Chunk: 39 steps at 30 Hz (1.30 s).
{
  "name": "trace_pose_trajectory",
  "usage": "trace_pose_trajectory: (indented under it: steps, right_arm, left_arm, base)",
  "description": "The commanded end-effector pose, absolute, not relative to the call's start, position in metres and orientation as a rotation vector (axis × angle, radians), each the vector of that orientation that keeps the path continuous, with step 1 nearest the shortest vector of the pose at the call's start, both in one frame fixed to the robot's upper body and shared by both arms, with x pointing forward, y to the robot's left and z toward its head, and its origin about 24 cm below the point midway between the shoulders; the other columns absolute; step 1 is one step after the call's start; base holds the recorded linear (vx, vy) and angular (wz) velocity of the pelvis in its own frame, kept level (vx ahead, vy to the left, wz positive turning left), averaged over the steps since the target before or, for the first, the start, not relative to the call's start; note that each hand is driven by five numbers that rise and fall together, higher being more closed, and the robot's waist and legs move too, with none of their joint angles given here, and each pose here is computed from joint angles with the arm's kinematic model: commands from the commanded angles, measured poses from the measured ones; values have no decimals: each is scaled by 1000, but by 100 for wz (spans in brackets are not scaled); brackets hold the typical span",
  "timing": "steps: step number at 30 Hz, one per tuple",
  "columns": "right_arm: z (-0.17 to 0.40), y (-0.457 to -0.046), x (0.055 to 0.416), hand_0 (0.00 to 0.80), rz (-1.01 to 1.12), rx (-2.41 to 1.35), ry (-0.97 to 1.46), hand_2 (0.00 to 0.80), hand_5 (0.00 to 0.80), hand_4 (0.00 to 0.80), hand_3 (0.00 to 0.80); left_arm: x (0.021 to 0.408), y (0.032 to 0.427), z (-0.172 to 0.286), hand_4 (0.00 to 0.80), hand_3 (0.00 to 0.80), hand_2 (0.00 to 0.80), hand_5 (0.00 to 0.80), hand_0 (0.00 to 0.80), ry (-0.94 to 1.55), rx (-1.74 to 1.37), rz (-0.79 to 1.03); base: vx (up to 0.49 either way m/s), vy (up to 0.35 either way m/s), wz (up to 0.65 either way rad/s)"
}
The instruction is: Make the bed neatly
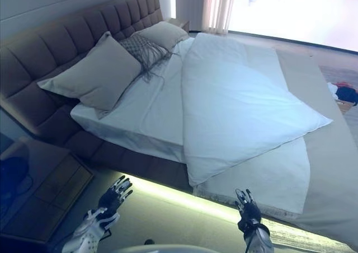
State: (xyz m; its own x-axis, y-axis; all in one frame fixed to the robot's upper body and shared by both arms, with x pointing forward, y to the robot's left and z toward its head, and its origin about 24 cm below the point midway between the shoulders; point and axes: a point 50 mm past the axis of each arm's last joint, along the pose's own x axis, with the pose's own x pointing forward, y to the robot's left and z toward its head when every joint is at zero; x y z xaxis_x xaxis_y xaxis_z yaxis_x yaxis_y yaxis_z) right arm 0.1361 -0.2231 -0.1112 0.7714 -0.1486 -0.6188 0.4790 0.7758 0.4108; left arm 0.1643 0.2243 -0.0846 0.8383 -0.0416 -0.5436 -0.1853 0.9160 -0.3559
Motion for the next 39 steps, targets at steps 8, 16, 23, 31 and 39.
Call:
trace_pose_trajectory:
  steps: [8,16,23,31,39]
  right_arm:
    - [-92,-221,155,0,-309,627,489,0,0,0,0]
    - [-90,-221,155,0,-305,630,481,0,0,0,0]
    - [-92,-220,154,0,-292,628,509,0,0,0,0]
    - [-82,-227,166,0,-341,626,462,0,0,0,0]
    - [-92,-210,154,0,-250,653,486,0,0,0,0]
  left_arm:
    - [190,231,-65,0,0,0,0,0,460,-396,78]
    - [190,232,-65,0,0,0,0,0,457,-374,72]
    - [190,234,-63,0,0,0,0,0,453,-365,66]
    - [193,229,-63,0,0,0,0,0,462,-407,38]
    - [193,242,-59,0,0,0,0,0,444,-345,85]
  base:
    - [2,-1,-1]
    - [-3,-20,0]
    - [14,-44,6]
    - [-10,110,15]
    - [16,-38,-22]
